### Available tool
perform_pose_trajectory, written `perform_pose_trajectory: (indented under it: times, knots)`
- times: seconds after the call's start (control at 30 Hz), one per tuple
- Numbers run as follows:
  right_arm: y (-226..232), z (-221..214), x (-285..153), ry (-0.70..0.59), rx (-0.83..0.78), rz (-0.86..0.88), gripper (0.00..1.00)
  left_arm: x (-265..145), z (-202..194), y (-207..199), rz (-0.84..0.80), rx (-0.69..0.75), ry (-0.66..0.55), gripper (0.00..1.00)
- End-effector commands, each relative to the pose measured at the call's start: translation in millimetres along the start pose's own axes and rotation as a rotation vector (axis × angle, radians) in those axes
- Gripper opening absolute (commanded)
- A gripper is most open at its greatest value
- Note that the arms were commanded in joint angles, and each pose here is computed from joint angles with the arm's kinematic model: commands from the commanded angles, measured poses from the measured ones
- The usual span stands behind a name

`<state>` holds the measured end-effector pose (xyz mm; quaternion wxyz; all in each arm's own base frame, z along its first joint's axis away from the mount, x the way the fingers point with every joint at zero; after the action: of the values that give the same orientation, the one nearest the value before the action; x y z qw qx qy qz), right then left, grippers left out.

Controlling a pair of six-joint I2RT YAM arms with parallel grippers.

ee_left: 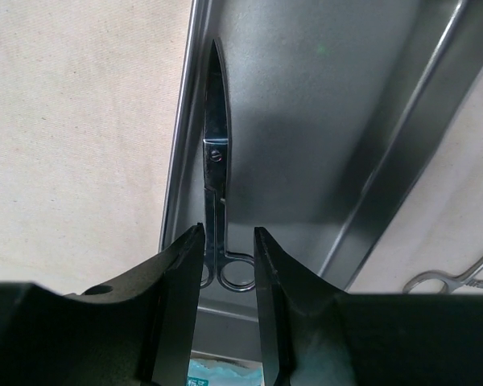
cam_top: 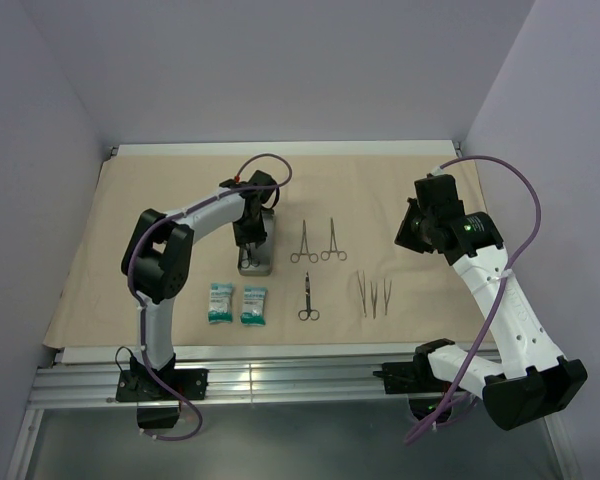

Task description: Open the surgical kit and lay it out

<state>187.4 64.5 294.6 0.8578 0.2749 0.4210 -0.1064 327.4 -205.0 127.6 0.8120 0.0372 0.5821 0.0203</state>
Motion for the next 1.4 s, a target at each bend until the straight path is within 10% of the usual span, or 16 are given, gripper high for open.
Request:
perform_pose_trajectory:
  times: [0.0,1.37]
  knots:
    - [5,7,-11,-0.053,0.012,0.035,0.08,6,-4,2,0.02,0.021,0.004,0.38]
    - [3,8,-15,-0.065,0.007,0.022,0.07,-6,9,-9,-0.062,-0.002,-0.029,0.4]
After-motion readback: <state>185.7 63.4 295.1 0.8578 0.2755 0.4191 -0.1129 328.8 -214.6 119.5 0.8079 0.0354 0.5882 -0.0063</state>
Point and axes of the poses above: each gripper's point midway between its finger pads, its own x axis out along the fingers, its own y axis along the line the jaws close on, z = x × y, the point moved 10 cm from there along -x, back along the fingers, and after that the axes turned 12 degrees about x, right-handed, at the moved point
